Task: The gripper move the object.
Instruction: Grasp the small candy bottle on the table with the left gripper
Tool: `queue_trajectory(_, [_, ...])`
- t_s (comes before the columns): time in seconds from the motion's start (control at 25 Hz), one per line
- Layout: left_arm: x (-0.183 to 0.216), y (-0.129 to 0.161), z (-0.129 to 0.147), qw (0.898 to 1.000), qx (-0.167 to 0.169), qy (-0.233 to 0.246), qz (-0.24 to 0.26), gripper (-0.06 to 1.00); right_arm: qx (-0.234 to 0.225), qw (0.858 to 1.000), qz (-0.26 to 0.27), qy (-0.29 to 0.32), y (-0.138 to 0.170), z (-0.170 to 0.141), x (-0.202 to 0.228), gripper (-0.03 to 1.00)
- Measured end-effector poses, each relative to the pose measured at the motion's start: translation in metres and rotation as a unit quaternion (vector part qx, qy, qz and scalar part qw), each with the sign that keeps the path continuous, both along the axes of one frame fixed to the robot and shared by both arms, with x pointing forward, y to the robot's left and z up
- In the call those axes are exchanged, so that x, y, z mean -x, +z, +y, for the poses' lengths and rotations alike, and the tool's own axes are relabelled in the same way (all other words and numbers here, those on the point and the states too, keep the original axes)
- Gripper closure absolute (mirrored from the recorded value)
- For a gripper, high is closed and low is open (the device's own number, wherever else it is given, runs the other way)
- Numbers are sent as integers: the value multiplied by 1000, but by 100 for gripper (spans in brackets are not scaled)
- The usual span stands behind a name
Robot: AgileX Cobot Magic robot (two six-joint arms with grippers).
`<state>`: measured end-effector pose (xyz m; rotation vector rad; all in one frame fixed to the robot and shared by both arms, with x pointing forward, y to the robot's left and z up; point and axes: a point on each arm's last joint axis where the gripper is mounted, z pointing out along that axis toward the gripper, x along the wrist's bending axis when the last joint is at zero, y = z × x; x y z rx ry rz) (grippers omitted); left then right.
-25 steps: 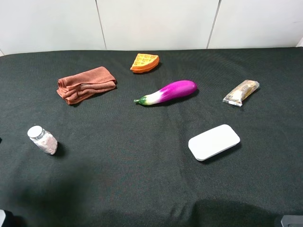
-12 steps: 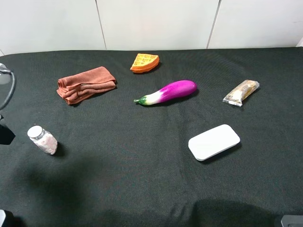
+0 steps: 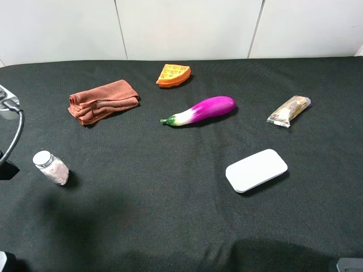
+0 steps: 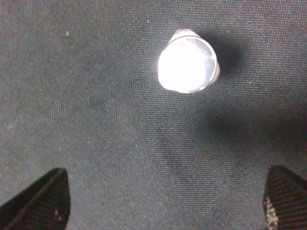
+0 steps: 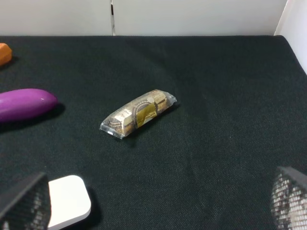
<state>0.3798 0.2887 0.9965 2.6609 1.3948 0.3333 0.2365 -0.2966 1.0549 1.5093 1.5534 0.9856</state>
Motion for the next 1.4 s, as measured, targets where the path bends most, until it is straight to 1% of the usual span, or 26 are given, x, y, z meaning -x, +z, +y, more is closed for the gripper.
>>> queue_trajectory(0.2, [-5, -1, -1, 1000, 0, -7, -13, 10, 0, 1000, 0, 0, 0, 0, 0, 27])
queue_trajectory(0.36, [-12, -11, -2, 1000, 1, -6, 19, 10, 0, 1000, 0, 0, 0, 0, 0, 27])
queue_trajectory(0.44, [-16, -11, -3, 1000, 3, -3, 23, 10, 0, 1000, 0, 0, 0, 0, 0, 27])
queue_trajectory(0.6, [-24, -6, -4, 1000, 10, 4, 2, 10, 0, 1000, 0, 0, 0, 0, 0, 27])
queue_trajectory(0.68, [-26, -6, -4, 1000, 11, 5, 1, 10, 0, 1000, 0, 0, 0, 0, 0, 27])
queue_trajectory(0.8, [-30, -13, -6, 1000, 11, 4, 20, 10, 0, 1000, 0, 0, 0, 0, 0, 27])
queue_trajectory(1.04, [-36, -30, -24, 998, 9, -36, 59, 11, 0, 1000, 0, 0, 0, 0, 0, 27])
queue_trajectory(1.2, [-42, -43, -27, 996, 7, -26, 87, 11, 0, 1000, 0, 0, 0, 0, 0, 27])
queue_trajectory(1.4, [-48, -51, -29, 996, 8, -17, 86, 11, 0, 1000, 0, 0, 0, 0, 0, 27])
